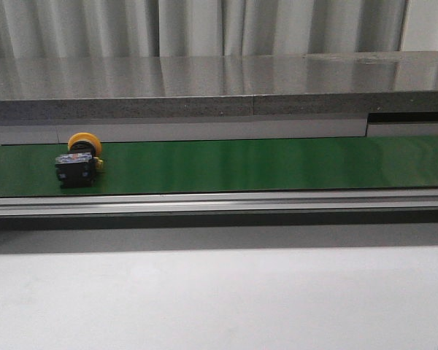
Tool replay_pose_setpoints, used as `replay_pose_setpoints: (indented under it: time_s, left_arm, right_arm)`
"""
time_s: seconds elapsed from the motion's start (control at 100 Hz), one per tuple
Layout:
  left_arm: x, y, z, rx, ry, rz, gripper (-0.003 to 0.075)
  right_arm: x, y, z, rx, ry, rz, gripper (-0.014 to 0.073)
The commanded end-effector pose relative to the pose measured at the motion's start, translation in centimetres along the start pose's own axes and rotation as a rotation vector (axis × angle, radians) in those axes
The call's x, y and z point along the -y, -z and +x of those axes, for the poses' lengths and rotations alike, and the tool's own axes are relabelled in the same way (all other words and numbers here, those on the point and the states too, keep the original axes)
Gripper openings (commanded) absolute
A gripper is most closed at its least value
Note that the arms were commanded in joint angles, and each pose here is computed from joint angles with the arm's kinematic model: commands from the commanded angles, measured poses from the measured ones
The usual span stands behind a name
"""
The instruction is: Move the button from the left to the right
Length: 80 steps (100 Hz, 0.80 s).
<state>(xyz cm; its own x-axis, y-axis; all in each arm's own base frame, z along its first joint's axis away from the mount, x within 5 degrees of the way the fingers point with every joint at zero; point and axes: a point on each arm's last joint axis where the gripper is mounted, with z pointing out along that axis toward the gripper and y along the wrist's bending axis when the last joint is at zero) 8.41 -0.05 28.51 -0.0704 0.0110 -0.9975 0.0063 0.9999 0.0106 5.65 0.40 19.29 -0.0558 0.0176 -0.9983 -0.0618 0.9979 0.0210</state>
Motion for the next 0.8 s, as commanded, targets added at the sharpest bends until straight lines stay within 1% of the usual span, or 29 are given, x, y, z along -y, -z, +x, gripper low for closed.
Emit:
replay_pose_setpoints:
  time_s: [0.0,0.1,0.16,0.45,0.79]
  left_arm:
    - [0.02,0.13,-1.65,0.103,0.013,0.004,0.017]
    - [0.02,0.13,-1.65,0.103,0.013,0.004,0.0041]
    - [0.02,0.13,-1.65,0.103,0.013,0.004,-0.002]
    - [0.02,0.13,-1.65,0.103,0.013,0.004,-0.002]
    - [0.02,0.13,-1.65,0.103,0.013,0.004,-0.002]
  right_arm:
    - [0.08,0.31,-1.41,0.121,0.012,0.014,-0.0067]
    - [0.08,0.31,-1.41,0.121,0.012,0.014,-0.0067]
    - [0.08,0.31,-1.41,0.121,0.012,0.014,-0.0067]
    - [0.08,0.31,-1.42,0.122,0.012,0.014,-0.0067]
    - [0.09,0.44,-2.13,0.171,0.012,0.016,-0.0067]
